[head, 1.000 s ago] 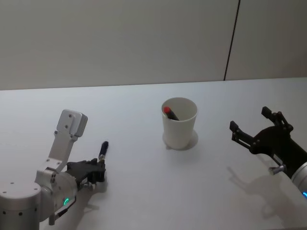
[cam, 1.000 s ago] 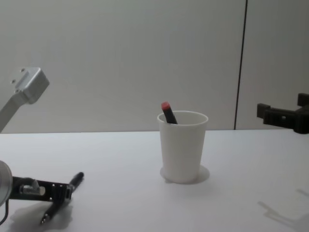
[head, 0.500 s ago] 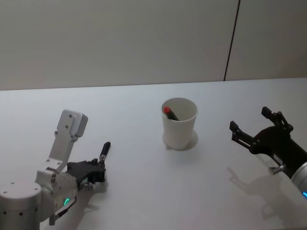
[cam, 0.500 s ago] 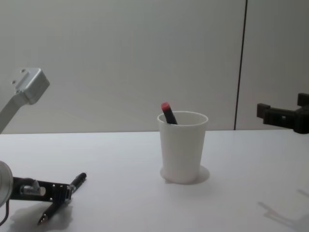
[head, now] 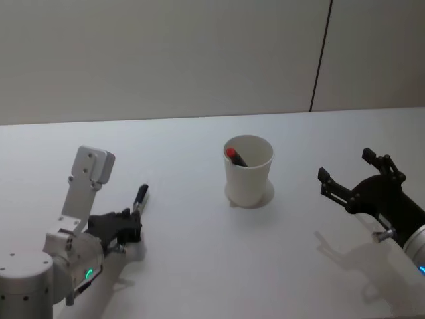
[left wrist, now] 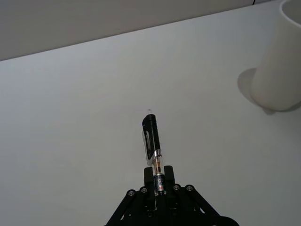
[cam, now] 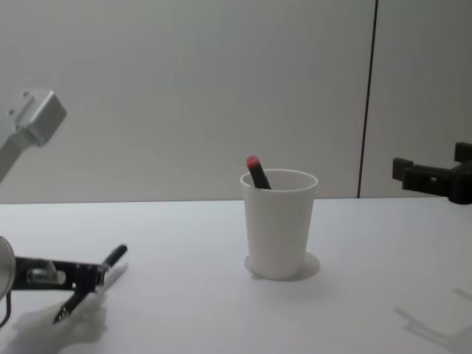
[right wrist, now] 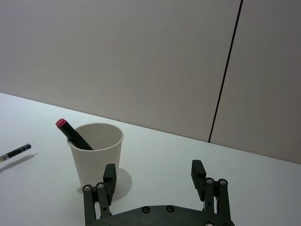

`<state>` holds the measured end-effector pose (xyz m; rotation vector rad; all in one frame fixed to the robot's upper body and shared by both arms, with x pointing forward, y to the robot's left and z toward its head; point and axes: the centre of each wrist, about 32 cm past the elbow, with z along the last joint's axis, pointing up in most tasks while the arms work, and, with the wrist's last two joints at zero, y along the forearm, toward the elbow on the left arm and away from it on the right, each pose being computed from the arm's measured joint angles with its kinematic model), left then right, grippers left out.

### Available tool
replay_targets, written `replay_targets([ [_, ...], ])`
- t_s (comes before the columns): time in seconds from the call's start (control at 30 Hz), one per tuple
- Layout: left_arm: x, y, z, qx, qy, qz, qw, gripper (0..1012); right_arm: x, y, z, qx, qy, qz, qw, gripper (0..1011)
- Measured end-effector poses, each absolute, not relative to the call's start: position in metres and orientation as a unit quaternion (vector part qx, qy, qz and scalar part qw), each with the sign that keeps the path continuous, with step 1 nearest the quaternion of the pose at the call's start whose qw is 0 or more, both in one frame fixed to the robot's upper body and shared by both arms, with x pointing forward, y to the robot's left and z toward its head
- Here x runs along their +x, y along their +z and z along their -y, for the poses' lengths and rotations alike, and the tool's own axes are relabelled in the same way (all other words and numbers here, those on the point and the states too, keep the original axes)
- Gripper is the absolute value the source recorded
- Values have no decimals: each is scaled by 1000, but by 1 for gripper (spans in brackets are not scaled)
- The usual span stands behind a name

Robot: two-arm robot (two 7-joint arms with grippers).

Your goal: Place the pen into the pen holder.

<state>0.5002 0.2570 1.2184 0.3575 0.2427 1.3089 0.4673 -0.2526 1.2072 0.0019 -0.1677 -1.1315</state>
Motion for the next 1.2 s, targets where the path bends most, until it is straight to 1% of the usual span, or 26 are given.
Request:
replay_targets([
  [0.67,499,1229,-264,90,629,-30,771,137,467,1207,253,1,-535,79,841,1001],
  [0.87,501,1233,-266,69,619,-4,782,137,467,1207,253,1,-535,79,841,1001],
  [0.93,502,1235,-266,56,609,10,791,136,467,1207,253,1,-535,79,841,1001],
  [1.07,503,1238,-267,44,598,24,800,136,467,1207,253,1,-535,79,841,1001],
  [1.2,505,1240,-268,29,576,40,816,136,467,1207,253,1,-535,79,841,1001],
])
